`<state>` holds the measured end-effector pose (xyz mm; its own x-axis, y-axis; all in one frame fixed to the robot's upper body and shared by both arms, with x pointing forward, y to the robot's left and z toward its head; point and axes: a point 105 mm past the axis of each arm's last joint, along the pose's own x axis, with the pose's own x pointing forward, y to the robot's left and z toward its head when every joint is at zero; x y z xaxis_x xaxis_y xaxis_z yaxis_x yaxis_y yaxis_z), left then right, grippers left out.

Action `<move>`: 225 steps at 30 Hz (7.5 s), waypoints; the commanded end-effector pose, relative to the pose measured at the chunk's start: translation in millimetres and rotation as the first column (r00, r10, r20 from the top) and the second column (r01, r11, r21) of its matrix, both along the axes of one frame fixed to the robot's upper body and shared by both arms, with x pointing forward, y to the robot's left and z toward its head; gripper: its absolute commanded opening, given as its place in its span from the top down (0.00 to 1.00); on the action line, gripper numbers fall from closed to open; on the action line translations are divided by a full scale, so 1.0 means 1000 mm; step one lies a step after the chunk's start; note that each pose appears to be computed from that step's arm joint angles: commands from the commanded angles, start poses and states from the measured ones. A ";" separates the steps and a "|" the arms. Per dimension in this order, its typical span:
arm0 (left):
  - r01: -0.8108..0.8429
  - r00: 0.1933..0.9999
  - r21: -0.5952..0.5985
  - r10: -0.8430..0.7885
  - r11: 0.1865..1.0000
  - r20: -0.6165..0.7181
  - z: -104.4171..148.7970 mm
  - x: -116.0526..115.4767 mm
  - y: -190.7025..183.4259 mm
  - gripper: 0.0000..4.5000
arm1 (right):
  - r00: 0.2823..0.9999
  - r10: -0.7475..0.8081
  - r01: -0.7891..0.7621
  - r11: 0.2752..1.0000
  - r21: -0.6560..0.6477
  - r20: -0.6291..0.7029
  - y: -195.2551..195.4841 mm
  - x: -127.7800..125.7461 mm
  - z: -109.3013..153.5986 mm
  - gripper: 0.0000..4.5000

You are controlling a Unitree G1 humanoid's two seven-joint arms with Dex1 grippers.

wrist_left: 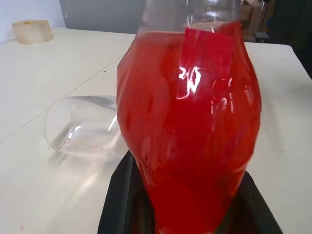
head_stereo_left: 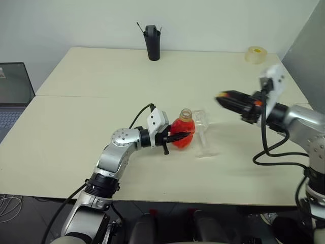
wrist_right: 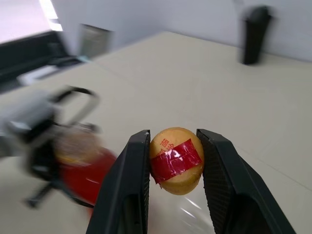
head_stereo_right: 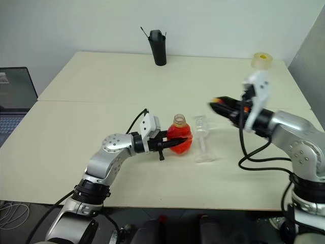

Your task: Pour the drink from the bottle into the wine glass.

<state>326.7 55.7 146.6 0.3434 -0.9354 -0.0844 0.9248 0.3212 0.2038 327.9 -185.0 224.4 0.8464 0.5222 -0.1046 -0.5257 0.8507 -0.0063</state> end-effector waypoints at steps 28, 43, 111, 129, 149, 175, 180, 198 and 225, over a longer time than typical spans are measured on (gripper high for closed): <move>-0.172 0.981 -0.116 0.181 0.978 0.066 0.029 0.028 0.032 0.83 | 1.000 -0.006 0.009 0.994 -0.107 0.023 0.019 -0.025 0.002 0.00; -0.837 0.492 -0.283 0.870 0.468 -0.018 0.035 0.072 0.187 0.83 | 0.870 0.491 -0.488 0.850 -0.197 -0.036 0.170 -0.045 -0.019 0.00; -0.921 0.389 -0.110 0.889 0.373 -0.240 -0.029 0.003 0.216 0.00 | 0.885 0.465 -0.453 0.870 -0.194 0.022 0.180 -0.013 -0.019 0.00; -0.306 0.952 0.023 0.306 0.952 0.015 0.007 -0.041 0.085 0.00 | 0.947 0.143 -0.198 0.965 -0.172 -0.288 0.068 0.000 0.009 0.00; -0.207 0.978 0.155 0.205 0.966 0.028 -0.004 -0.053 0.086 0.00 | 0.655 -0.103 -0.044 0.984 -0.173 -0.749 0.095 0.033 -0.030 0.00; -0.268 0.963 0.105 0.266 0.958 0.032 -0.003 -0.058 0.077 0.00 | 0.578 -0.266 0.094 0.961 -0.260 -0.772 0.098 0.019 -0.073 0.49; -0.268 0.963 0.106 0.267 0.957 0.029 -0.003 -0.058 0.077 0.00 | 0.595 -0.267 0.104 0.961 -0.257 -0.758 0.100 0.024 -0.061 0.85; -0.401 0.914 0.034 0.403 0.915 -0.047 0.010 -0.051 0.115 0.00 | 0.884 0.108 -0.178 0.977 0.115 0.455 0.197 0.042 0.035 0.97; -0.534 0.845 0.003 0.534 0.846 -0.026 0.034 -0.056 0.154 0.00 | 0.912 0.174 -0.191 0.982 0.010 0.371 0.240 0.035 -0.120 0.97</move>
<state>271.3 208.4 168.8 0.7833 -0.6095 -0.1225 0.6217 0.7700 0.1436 360.3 54.1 107.4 0.6900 0.6853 0.2329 -0.6537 0.7282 -0.2058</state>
